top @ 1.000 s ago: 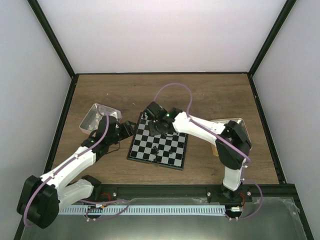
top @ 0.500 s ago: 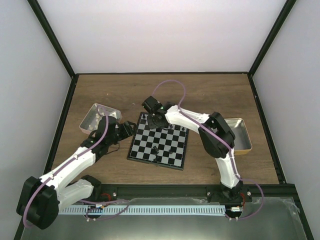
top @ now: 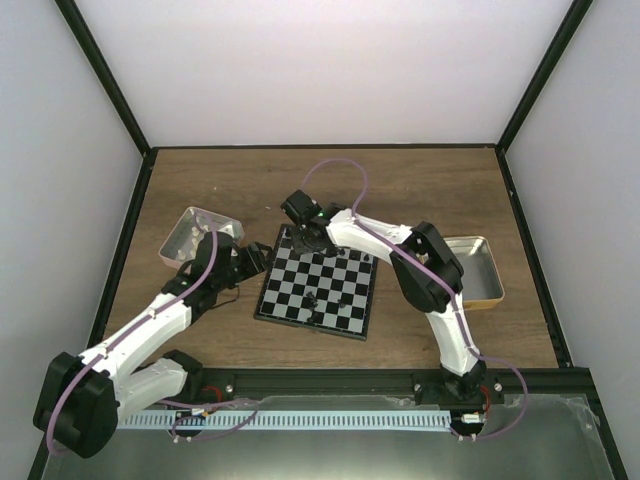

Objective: Set up the chess pieces on the board
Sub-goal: Place the chess piece on the chessboard, then pick up the chess piece from the chessboard.

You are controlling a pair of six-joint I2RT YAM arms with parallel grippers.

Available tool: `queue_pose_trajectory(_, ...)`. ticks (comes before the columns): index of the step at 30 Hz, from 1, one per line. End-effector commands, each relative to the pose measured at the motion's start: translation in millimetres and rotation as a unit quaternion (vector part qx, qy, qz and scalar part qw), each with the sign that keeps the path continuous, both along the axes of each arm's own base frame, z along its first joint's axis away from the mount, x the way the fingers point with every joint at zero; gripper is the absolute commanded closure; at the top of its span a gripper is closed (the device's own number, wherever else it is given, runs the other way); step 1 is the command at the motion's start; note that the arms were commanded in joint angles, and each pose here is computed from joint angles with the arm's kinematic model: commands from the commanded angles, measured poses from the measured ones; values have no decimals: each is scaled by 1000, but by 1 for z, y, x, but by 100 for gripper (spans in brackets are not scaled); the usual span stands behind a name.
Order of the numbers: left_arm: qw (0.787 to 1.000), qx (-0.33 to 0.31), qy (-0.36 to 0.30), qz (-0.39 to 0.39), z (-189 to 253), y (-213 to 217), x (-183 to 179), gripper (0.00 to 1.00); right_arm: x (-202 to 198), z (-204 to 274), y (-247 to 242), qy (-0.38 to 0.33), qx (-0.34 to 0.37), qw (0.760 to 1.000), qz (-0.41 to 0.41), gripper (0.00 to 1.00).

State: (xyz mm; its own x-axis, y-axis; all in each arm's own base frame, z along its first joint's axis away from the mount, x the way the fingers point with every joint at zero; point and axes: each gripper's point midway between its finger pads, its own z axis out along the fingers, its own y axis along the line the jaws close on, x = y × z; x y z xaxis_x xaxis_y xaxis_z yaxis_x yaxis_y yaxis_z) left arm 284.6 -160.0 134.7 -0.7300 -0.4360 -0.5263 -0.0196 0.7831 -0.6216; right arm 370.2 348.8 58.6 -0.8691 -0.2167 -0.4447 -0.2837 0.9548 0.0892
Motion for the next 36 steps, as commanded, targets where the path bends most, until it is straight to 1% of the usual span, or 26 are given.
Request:
queue_pose_trajectory(1,1000,1,-6,-3,2,0,3,35,11,1,2,-11,-4,1000,0,92)
queue_pose_trajectory(6,1000,0,-6,-4,3,-1,3,35,12,17,4,-19,7,1000,1,82)
queue_pose_trajectory(10,1000,-1,-7,-5,4,-2,3,35,13,50,7,-39,35,999,3,73)
queue_pose_trajectory(13,1000,-2,-8,-5,4,-2,4,35,10,75,8,-51,55,997,5,70)
queue_pose_trajectory(17,1000,-3,-8,-9,5,-3,3,35,-5,101,-5,-60,81,995,-2,63)
queue_pose_trajectory(19,1000,-2,-8,-13,4,-4,3,35,-19,103,-19,-57,85,995,-10,61)
queue_pose_trajectory(24,1000,-5,-10,-26,4,-9,3,35,-74,72,-68,-1,69,997,-38,57)
queue_pose_trajectory(28,999,-13,-8,-32,3,-14,5,35,-121,43,-95,53,60,996,-37,55)
queue_pose_trajectory(32,999,-23,-6,-35,2,-18,7,35,-154,27,-97,80,55,995,-3,51)
queue_pose_trajectory(36,999,-29,-3,-37,2,-20,8,36,-165,14,-87,90,35,995,32,51)
